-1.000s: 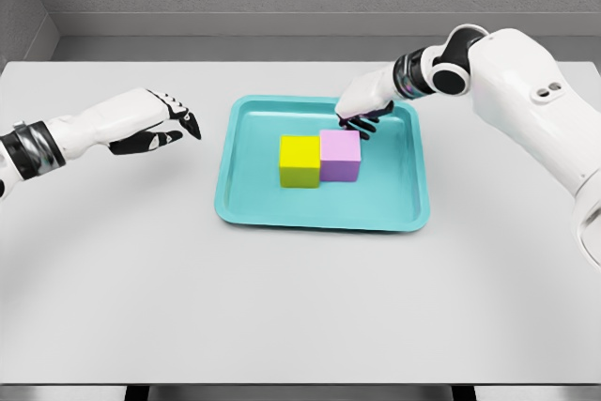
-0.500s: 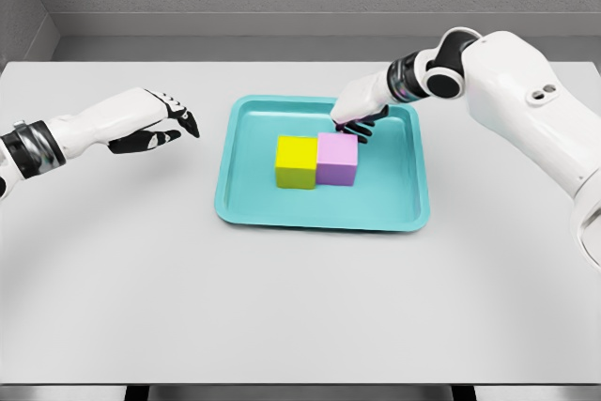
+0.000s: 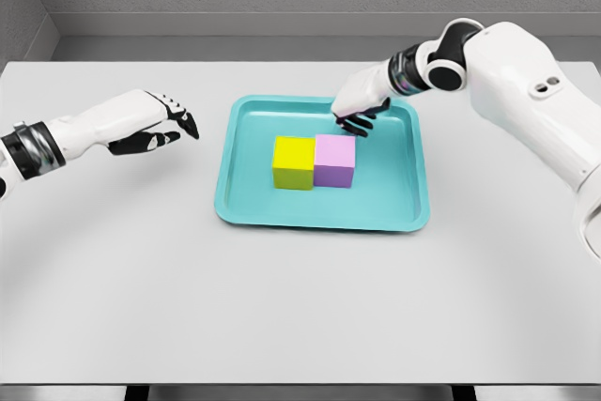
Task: Push two cubes
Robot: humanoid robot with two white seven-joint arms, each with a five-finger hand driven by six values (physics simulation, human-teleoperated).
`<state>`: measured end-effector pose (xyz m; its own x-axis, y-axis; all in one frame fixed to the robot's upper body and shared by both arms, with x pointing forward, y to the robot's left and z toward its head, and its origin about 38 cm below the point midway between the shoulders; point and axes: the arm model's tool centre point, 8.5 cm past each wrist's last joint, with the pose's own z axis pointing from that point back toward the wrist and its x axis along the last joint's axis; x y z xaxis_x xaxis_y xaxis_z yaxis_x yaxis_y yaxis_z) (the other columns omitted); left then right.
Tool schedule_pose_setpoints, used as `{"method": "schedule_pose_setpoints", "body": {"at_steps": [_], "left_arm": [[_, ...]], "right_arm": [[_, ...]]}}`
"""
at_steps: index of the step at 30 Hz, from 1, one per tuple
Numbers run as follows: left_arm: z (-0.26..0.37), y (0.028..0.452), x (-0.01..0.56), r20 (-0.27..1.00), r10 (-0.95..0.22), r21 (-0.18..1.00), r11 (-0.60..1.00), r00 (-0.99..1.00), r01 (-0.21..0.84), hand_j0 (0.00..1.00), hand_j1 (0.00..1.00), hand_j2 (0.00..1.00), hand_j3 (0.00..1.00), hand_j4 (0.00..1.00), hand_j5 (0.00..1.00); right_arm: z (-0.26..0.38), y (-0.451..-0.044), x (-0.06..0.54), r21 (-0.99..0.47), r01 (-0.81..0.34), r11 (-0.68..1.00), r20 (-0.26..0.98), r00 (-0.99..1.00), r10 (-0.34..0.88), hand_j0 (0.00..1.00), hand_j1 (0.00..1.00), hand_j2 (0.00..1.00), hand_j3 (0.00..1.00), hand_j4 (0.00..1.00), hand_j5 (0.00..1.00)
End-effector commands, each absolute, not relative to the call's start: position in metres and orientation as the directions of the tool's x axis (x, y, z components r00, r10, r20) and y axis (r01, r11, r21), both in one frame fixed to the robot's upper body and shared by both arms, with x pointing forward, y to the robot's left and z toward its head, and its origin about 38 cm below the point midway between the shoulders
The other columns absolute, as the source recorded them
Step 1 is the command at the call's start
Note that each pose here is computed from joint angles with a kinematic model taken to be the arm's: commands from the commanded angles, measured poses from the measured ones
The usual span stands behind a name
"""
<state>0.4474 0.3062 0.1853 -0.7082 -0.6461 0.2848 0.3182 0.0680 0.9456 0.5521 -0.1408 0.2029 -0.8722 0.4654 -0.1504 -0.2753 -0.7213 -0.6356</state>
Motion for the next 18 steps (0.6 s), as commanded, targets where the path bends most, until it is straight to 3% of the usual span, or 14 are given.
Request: {"method": "schedule_pose_setpoints", "body": {"at_steps": [1, 18], "left_arm": [[0.186, 0.307, 0.447, 0.289, -0.646, 0.945, 0.075, -0.706, 0.319, 0.50, 0.50, 0.50, 0.50, 0.50, 0.50], [0.187, 0.319, 0.449, 0.290, -0.667, 0.944, 0.080, -0.686, 0.321, 0.50, 0.50, 0.50, 0.50, 0.50, 0.50]], "right_arm": [[0.205, -0.143, 0.554, -0.638, -0.281, -0.717, -0.151, -0.867, 0.475, 0.13, 0.13, 0.13, 0.13, 0.13, 0.13], [0.197, -0.115, 0.546, -0.610, -0.225, -0.760, -0.173, -0.898, 0.404, 0.13, 0.13, 0.13, 0.13, 0.13, 0.13]]}}
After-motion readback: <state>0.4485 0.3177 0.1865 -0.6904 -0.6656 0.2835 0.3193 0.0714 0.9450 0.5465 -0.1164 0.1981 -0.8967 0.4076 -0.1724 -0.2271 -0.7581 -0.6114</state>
